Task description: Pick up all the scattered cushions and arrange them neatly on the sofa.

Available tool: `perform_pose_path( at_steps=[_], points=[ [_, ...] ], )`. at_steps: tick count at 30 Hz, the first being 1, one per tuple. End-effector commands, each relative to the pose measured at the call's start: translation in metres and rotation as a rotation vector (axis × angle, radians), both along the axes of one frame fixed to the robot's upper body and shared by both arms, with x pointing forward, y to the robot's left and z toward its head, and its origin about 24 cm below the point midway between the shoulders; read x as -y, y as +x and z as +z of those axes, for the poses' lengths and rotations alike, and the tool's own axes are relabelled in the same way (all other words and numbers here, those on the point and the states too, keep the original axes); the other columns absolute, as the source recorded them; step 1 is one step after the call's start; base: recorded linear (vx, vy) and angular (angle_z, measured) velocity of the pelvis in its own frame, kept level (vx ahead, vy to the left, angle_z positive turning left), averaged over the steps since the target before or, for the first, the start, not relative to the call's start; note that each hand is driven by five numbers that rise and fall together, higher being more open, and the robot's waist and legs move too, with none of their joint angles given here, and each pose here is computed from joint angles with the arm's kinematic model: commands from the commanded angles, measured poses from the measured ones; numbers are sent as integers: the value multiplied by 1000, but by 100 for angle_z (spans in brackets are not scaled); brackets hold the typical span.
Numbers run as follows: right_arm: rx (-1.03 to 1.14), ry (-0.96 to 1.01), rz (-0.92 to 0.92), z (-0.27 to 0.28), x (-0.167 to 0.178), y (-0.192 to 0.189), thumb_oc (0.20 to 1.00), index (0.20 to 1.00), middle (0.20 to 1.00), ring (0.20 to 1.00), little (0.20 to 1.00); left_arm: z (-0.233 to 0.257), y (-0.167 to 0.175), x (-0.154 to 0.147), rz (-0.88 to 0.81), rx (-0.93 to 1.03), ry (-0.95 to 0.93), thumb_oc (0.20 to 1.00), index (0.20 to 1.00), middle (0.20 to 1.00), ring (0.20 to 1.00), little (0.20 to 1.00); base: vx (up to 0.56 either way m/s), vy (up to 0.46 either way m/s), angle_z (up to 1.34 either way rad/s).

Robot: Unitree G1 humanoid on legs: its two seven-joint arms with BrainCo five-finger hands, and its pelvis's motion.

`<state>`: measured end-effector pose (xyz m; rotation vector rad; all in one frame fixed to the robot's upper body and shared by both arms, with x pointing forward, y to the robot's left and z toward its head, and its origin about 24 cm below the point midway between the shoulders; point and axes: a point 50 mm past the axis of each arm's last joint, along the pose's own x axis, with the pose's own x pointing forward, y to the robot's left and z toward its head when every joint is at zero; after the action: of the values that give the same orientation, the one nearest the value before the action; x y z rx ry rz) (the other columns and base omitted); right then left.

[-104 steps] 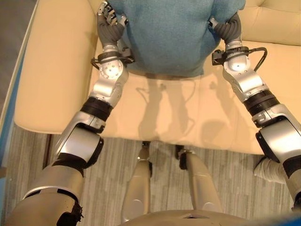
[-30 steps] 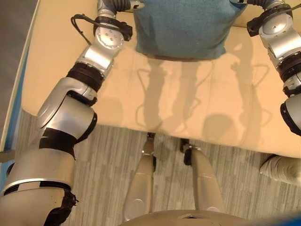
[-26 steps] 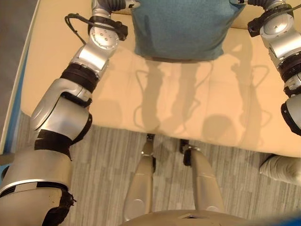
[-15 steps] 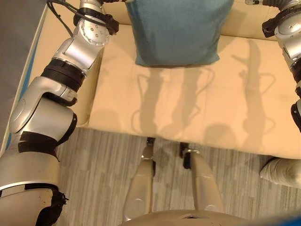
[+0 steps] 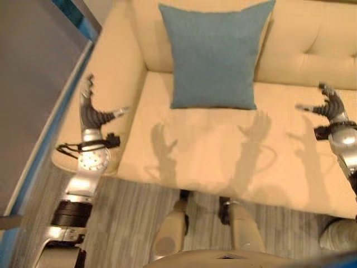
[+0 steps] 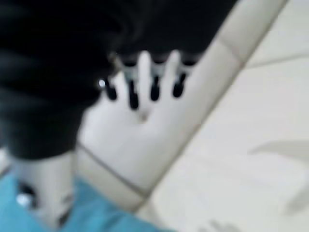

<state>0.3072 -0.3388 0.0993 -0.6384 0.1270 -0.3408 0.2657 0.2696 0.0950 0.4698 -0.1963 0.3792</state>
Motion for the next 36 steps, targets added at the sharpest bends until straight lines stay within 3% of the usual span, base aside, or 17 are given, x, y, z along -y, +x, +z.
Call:
perform_pose_path(
  at_steps=[1,8,9,10,12,14,18,24,29,36],
  points=[
    [-22,-8,47,-11,-10,5,1000,1000,1000,1000,1000,5,13,4,-54,14,0,1000,1000,1000,1000,1000,63,-15,-8],
    [-427,0,11,-119,-14,-59,1000,1000,1000,1000,1000,-135,-57,-10,57,-617,-26,1000,1000,1000,1000,1000,60,0,-11],
    [-427,0,11,-119,-14,-59,1000,1000,1000,1000,1000,-135,-57,-10,57,-617,-26,1000,1000,1000,1000,1000,87,32,-13],
    [-548,-25,1,-142,-14,-80,1000,1000,1000,1000,1000,-174,-87,-12,98,-835,-34,1000,1000,1000,1000,1000,79,23,-16],
    [-595,-11,-12,-153,-15,-90,1000,1000,1000,1000,1000,-187,-99,-11,103,-914,-31,1000,1000,1000,1000,1000,58,18,-6],
    [-703,12,-43,-178,-20,-114,1000,1000,1000,1000,1000,-215,-128,-9,94,-1128,35,1000,1000,1000,1000,1000,59,28,4],
    [-820,20,-50,-199,-27,-137,1000,1000,1000,1000,1000,-230,-149,-9,86,-1279,91,1000,1000,1000,1000,1000,60,24,-10],
    [-979,35,-96,-223,-33,-175,1000,1000,1000,1000,1000,-238,-155,-2,17,-1364,140,1000,1000,1000,1000,1000,-26,35,-23],
    [-1005,64,-108,-228,-40,-177,1000,1000,1000,1000,1000,-238,-148,5,79,-1304,5,1000,1000,1000,1000,1000,-174,114,-103],
    [-1008,95,-119,-233,-47,-182,1000,1000,1000,1000,1000,-231,-138,-2,98,-1262,-13,1000,1000,1000,1000,1000,-187,-66,-127]
  ],
)
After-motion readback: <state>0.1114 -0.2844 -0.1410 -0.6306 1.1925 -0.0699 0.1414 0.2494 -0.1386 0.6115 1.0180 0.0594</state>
